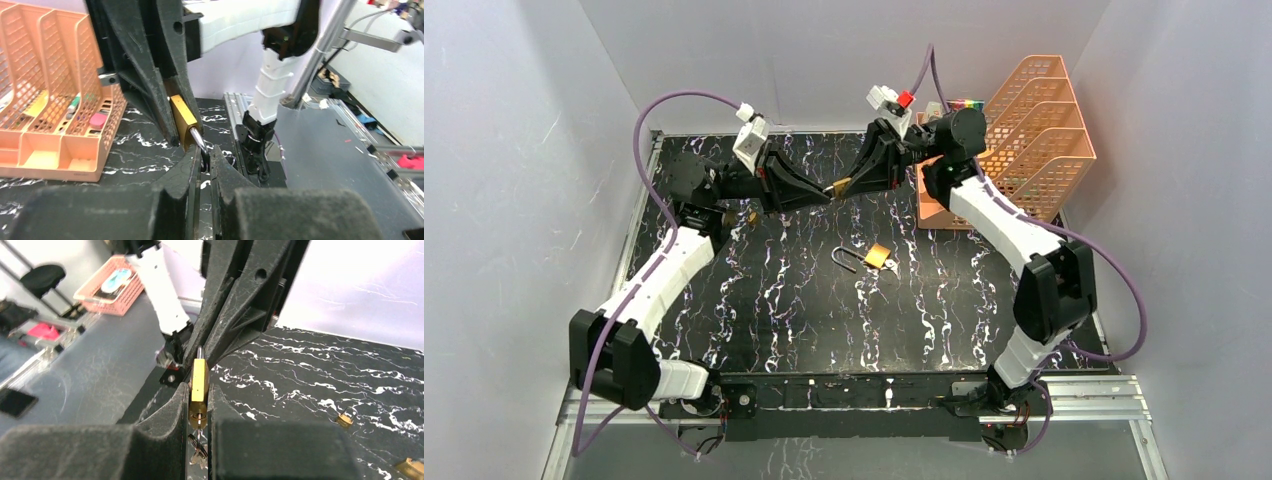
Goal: Lock with the key
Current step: Lock the lock.
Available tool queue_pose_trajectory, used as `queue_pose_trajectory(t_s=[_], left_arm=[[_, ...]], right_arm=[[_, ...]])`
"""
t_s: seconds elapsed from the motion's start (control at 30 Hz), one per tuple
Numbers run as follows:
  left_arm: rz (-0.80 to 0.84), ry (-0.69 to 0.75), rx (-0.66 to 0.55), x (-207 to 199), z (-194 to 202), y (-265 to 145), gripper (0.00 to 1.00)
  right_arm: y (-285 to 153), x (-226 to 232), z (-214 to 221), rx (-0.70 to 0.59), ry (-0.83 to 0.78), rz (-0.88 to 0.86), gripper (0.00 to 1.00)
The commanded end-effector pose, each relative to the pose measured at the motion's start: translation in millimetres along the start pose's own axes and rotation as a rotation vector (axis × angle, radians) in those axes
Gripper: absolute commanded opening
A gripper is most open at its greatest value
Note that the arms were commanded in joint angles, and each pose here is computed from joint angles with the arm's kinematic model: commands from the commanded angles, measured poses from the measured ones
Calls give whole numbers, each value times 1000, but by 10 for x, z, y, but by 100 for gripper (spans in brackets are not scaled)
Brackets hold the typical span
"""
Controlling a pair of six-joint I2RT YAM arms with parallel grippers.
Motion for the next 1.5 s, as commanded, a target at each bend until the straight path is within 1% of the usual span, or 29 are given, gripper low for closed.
queue_pose_trajectory(t_s=[0.0, 0.03, 0.1, 0.33, 0.4, 0.5, 0.53, 0.6, 0.7, 0.8, 0.9, 1.0, 1.17, 1.47], left_arm=[[-393, 50, -135, 459, -94, -2, 0], [-422, 61, -134, 462, -113, -18, 0], [-450, 74, -130, 457, -133, -39, 0], [-421, 60, -128, 437, -127, -21, 0], [-431, 63, -126, 435, -146, -26, 0], [-455, 76, -116, 443, -190, -34, 0], [-461, 80, -116, 439, -209, -37, 0], [-469, 86, -123, 428, -241, -41, 0], [-460, 85, -136, 419, -265, -30, 0], [-453, 80, -142, 415, -275, -21, 0], [-464, 88, -141, 401, -283, -33, 0], [-480, 102, -137, 378, -301, -51, 0], [-487, 114, -132, 354, -325, -61, 0], [-506, 131, -131, 351, -352, -91, 0]], right_arm=[[510, 156, -276, -115, -65, 195, 0], [508, 137, -277, -119, -81, 239, 0], [537, 132, -237, -134, -73, 250, 0], [562, 185, -163, -139, -58, 261, 0], [542, 232, -161, -134, -75, 273, 14], [500, 291, -156, -111, -90, 294, 29], [482, 310, -157, -103, -96, 300, 32], [450, 351, -153, -96, -110, 309, 36], [411, 399, -144, -95, -120, 320, 48], [390, 426, -137, -89, -122, 323, 52], [321, 423, -121, -75, -116, 362, 57], [188, 431, -92, -68, -105, 403, 58], [-38, 470, -41, -72, -72, 412, 53], [-160, 502, -44, -69, -55, 419, 45]])
Point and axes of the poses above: each gripper's point midway between its finger pads, its own y axis out along the fingers, its own x axis along the line the jaws close on, z = x × y, the point moved 7 cm from there along -y, back along the fingers, and after that the axes turned 6 degrees about -y, right-handed, at the moved point
